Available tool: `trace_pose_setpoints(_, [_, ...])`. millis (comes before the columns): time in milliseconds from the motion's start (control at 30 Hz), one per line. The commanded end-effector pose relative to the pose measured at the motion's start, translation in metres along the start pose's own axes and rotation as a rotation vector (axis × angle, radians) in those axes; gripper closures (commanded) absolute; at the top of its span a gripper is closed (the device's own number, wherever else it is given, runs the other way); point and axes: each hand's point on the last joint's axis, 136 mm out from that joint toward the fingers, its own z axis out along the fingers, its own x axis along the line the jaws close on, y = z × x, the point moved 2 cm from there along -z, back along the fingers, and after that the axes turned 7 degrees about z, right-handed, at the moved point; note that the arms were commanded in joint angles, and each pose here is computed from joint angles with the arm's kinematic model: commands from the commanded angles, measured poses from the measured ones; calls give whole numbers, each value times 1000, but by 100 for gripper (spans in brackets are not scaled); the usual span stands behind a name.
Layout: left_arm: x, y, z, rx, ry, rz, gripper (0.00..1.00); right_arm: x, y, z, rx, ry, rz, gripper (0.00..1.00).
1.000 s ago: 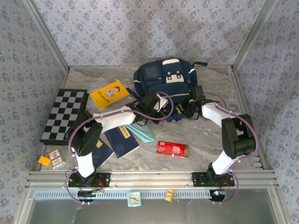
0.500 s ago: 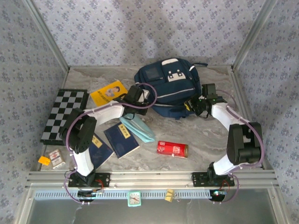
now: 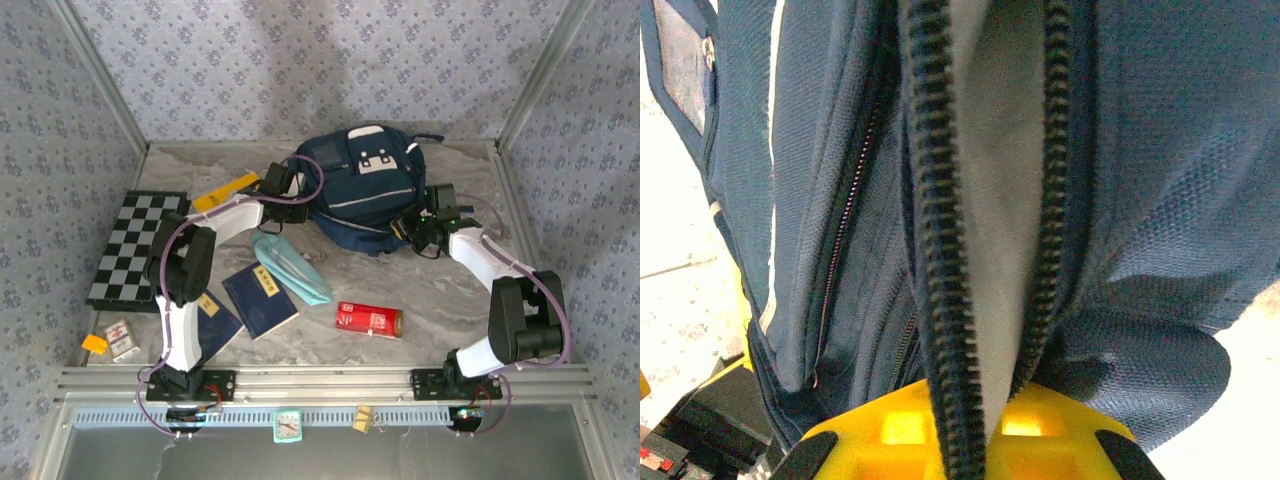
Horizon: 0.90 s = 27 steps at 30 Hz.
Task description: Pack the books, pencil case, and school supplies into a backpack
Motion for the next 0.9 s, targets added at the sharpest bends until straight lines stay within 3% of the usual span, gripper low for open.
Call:
trace_pose_setpoints(0, [12,22,-5,-40,29,-29,100,7,17,-3,-115,34,17,100])
trace_pose_setpoints(200, [-2,27,-16,-41,-49,19,100,12,8,16,-64,45,-1,97])
trace_pose_setpoints(367, [-12,25,-44,-43,-95,59,63,8,7,10,-70,38,-20,74])
trace_pose_setpoints(500, [-6,11,-75,-58,-74,23,46,4,9,-11,-103,2,-78,51])
trace_pose_setpoints(667, [26,13,-108,-138,-12,-59,39,12,-11,-27,-96,-7,-206,30])
trace_pose_setpoints(867, [92,27,-122,-163,136,-153,34,42,-66,-18,2,19,-416,17])
